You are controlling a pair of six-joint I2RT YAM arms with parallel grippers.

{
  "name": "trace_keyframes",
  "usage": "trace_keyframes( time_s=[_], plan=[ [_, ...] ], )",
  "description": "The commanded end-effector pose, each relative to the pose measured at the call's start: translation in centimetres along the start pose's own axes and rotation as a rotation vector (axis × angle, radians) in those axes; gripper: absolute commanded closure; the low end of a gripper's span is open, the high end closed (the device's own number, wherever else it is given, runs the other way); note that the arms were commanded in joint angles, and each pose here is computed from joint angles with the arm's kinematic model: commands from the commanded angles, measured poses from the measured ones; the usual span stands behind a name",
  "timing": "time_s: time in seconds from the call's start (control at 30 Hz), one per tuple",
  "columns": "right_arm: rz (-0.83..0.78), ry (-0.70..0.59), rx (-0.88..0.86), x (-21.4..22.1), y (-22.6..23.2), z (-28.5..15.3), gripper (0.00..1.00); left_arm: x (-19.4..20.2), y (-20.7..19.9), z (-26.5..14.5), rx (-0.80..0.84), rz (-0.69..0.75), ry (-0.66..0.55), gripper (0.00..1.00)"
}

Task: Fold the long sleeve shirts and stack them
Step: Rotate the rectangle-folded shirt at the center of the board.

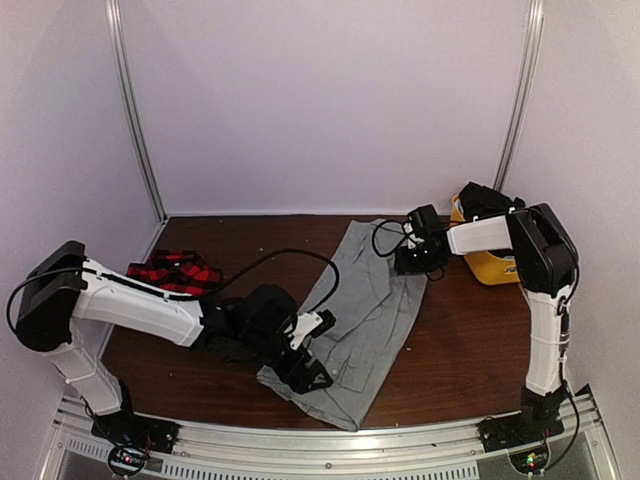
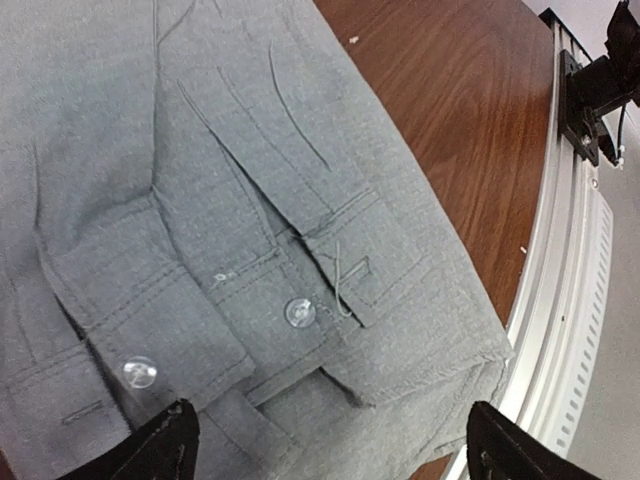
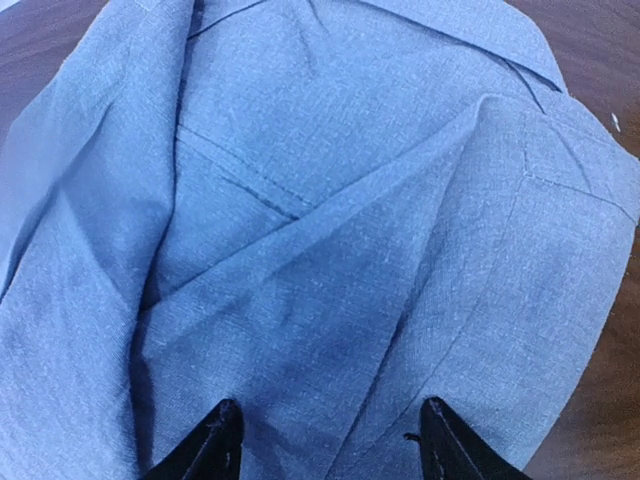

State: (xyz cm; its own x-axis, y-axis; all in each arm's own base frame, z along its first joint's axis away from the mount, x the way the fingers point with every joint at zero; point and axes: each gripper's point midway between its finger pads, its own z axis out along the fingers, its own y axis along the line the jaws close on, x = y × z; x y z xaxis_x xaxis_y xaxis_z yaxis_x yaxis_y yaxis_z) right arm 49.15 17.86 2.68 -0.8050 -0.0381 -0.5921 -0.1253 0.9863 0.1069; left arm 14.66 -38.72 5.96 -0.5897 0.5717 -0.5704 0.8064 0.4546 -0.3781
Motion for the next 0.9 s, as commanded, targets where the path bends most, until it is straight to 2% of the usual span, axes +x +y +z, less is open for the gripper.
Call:
trace_keyframes(
  time_s=[0.0,0.13,0.23,0.33,0.43,0.6,0.67,0.77,0.87],
  plan=[
    [-0.079,0.041,-0.009,0.0,0.3,3.0,0.39,-4.7,-0.1,-2.8,-0.067,0.078,-0.173,0.04],
    [-0.120,0.019,-0.020,-2.9,1.2,5.4,0.39,-4.0,1.1,-3.5,-0.139,0.087,-0.168,0.02],
    [-0.123,0.008,-0.059,-5.0,2.4,6.9,0.39,-2.3,2.2,-2.8,-0.164,0.080,-0.106,0.02],
    [-0.118,-0.047,-0.107,-7.6,3.7,6.3,0.38,-0.7,2.3,-1.3,-0.136,0.081,-0.043,0.02],
    [-0.123,-0.113,-0.131,-10.1,4.4,3.7,0.38,0.3,2.3,0.6,-0.100,0.085,0.003,0.03],
    [-0.126,-0.201,-0.139,-11.2,4.3,-2.3,0.36,0.2,1.4,2.1,-0.024,0.125,0.021,0.06],
    [-0.120,-0.228,-0.135,-10.7,3.9,-4.7,0.32,0.3,0.8,2.3,0.015,0.142,0.033,0.08],
    [-0.101,-0.258,-0.134,-9.6,3.3,-8.0,0.22,0.8,-0.6,2.4,0.100,0.167,0.058,0.12],
    [-0.076,-0.271,-0.132,-7.7,2.8,-10.8,0.19,1.3,-1.7,2.3,0.151,0.192,0.082,0.15]
  ],
)
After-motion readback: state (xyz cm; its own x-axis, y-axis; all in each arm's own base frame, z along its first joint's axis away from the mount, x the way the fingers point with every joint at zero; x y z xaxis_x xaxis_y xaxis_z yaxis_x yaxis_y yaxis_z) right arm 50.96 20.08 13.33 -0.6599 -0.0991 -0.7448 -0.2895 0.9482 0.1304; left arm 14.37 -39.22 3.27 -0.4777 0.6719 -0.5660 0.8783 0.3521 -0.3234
